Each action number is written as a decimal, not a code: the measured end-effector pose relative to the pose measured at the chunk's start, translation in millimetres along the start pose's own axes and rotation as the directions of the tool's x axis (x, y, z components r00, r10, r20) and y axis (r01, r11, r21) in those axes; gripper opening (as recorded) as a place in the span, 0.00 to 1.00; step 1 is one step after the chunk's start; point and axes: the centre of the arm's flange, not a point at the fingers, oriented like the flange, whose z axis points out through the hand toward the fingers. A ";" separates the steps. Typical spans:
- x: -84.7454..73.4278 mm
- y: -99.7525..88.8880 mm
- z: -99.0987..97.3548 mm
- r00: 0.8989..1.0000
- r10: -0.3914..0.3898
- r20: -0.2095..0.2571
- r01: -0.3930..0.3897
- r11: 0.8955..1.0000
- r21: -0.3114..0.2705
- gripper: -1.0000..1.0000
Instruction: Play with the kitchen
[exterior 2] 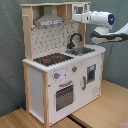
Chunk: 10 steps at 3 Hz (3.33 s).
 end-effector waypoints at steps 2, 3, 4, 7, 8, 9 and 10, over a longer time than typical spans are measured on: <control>-7.3 -11.3 -23.8 1.000 0.013 -0.015 -0.014 0.997 -0.071 0.00; -11.8 -15.6 -36.3 1.000 0.019 -0.024 -0.021 0.996 -0.086 0.00; -14.1 -17.3 -38.9 1.000 0.021 -0.022 -0.022 0.996 -0.083 0.00; -23.6 37.6 -93.7 0.999 -0.009 0.051 0.017 0.987 -0.158 1.00; -16.9 66.3 -126.0 0.996 0.022 0.086 -0.002 0.973 -0.230 1.00; -8.4 92.9 -154.7 0.992 0.073 0.105 -0.039 0.954 -0.297 1.00; 2.1 107.3 -165.9 0.985 0.137 0.103 -0.095 0.937 -0.336 1.00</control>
